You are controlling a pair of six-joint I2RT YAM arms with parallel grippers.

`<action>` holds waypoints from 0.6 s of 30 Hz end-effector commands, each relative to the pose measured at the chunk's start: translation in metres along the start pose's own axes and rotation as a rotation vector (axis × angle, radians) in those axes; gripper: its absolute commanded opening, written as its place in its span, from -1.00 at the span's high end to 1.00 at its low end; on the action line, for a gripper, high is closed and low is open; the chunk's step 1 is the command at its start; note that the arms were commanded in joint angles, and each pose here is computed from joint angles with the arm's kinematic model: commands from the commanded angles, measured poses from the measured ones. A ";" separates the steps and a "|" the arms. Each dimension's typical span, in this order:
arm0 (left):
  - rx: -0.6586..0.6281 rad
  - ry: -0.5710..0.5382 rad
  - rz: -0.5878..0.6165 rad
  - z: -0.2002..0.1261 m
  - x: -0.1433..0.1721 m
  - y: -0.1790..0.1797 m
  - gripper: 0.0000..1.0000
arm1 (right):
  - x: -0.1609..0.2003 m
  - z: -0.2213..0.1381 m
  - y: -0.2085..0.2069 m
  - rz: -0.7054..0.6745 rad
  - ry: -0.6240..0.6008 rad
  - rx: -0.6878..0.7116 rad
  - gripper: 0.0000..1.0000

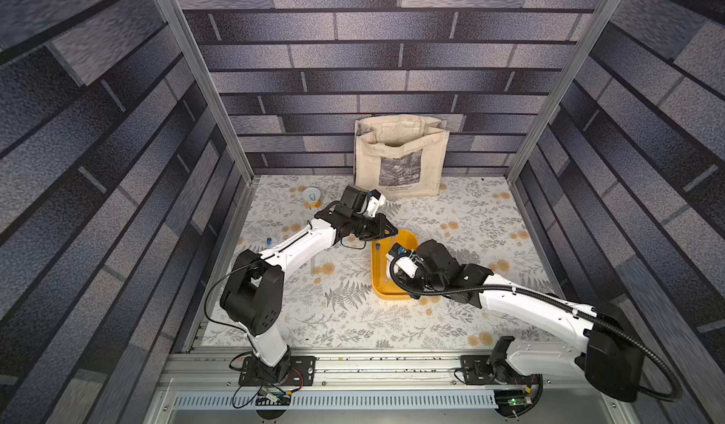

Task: Wipe the exteriors of test tubes
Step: Wipe the dirt from the test tube.

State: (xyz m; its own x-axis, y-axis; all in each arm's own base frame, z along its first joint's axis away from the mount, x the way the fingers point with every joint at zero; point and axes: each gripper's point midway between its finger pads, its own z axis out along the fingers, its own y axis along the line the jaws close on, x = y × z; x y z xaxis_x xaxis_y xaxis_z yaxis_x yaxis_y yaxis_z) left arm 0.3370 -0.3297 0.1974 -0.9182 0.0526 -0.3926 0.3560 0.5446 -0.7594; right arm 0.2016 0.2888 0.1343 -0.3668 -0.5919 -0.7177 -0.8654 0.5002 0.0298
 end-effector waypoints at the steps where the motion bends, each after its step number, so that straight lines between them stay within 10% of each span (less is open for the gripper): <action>1: 0.017 -0.029 0.017 -0.012 -0.003 -0.010 0.64 | -0.001 -0.001 0.003 0.028 -0.027 0.016 1.00; 18: 0.027 -0.019 0.015 -0.009 0.000 -0.012 0.63 | -0.034 -0.004 -0.063 0.141 -0.047 0.101 1.00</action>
State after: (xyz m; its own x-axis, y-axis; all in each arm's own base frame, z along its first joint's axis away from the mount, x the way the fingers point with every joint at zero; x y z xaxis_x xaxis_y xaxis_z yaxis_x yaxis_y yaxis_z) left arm 0.3357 -0.3292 0.1985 -0.9161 0.0516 -0.3975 0.3601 0.5417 -0.7595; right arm 0.2553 0.2750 0.1492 -0.4544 -0.5054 -0.7335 -0.7741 0.6314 0.0445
